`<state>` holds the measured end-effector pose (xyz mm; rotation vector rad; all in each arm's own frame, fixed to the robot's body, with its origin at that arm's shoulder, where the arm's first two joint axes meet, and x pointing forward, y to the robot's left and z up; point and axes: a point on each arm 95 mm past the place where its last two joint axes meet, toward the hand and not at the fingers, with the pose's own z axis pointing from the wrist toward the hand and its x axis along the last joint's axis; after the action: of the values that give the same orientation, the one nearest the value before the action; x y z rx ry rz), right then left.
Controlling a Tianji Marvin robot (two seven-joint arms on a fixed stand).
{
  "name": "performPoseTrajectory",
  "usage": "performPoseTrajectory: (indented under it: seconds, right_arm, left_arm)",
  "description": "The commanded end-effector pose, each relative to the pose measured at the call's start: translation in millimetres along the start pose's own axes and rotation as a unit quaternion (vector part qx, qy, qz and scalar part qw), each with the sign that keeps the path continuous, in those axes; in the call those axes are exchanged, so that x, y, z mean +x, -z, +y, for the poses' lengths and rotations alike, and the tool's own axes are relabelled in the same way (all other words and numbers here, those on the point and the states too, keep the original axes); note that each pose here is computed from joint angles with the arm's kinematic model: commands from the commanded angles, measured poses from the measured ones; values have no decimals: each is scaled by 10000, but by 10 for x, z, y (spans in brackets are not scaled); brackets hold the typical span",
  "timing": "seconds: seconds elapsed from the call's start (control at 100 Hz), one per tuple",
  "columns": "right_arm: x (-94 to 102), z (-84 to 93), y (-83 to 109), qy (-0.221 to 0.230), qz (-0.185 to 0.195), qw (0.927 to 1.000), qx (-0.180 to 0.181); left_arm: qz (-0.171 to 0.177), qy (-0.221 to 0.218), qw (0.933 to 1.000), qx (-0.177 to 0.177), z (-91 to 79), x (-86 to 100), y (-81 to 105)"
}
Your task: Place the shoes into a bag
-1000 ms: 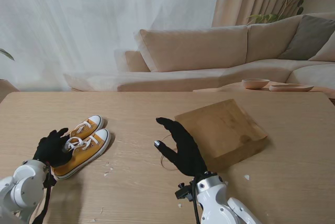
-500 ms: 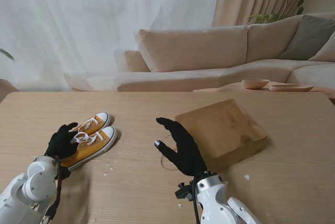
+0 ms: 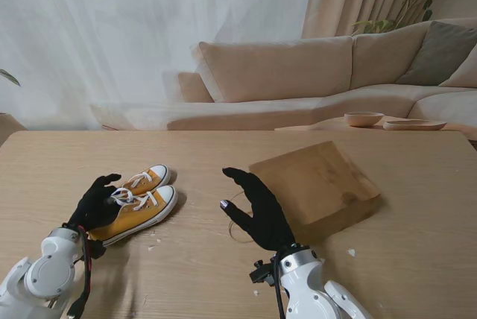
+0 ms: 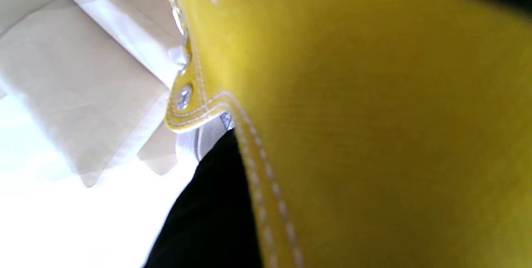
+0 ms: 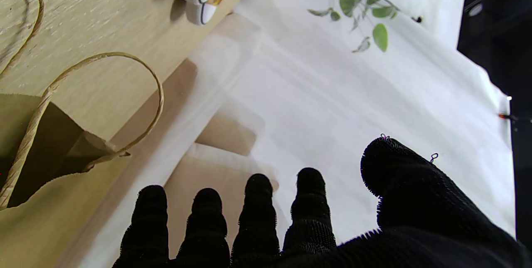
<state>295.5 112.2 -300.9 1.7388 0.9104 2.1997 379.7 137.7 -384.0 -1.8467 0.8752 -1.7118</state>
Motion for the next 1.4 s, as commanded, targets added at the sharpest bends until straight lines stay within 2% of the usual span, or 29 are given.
performPoseTrajectory:
  seconds: [0.0, 0.21, 0.41, 0.53, 0.63, 0.77, 0.91, 1.18, 1.3, 1.39]
  right_arm:
    - [18, -28, 7, -53, -22, 10000, 58]
    - [19, -19, 5, -38, -26, 10000, 58]
    - [35, 27, 19, 125, -19, 9999, 86]
    - [78, 95, 28, 466, -8, 9988, 141]
    - [110, 170, 38, 1002, -47, 9947, 229]
    - [104, 277, 15, 1725, -167, 9841, 384]
    - [47, 376, -34, 2367, -361, 9688, 644]
    - [-56, 446, -136, 3167, -545, 9401, 1138]
    - [-93, 468, -227, 3505, -582, 9270, 1205]
    - [-115, 481, -320, 3664, -589, 9208, 1202]
  left_arm:
    - [308, 102, 9995, 63, -80, 170, -29]
    - [737, 386, 9965, 60, -144, 337, 43]
    - [1066, 655, 9921, 67, -114, 470, 128]
    - [1210, 721, 9900, 31, -77, 541, 191]
    - [1339, 717, 9884, 26, -38, 604, 246]
    - [1503, 658, 9864, -2, 21, 685, 317]
    - [1639, 486, 9853, -23, 68, 745, 384]
    - [1830, 278, 9827, 39, 133, 817, 487]
    - [1825, 210, 9829, 114, 158, 844, 513]
    - [1783, 178, 9837, 170, 185, 865, 528]
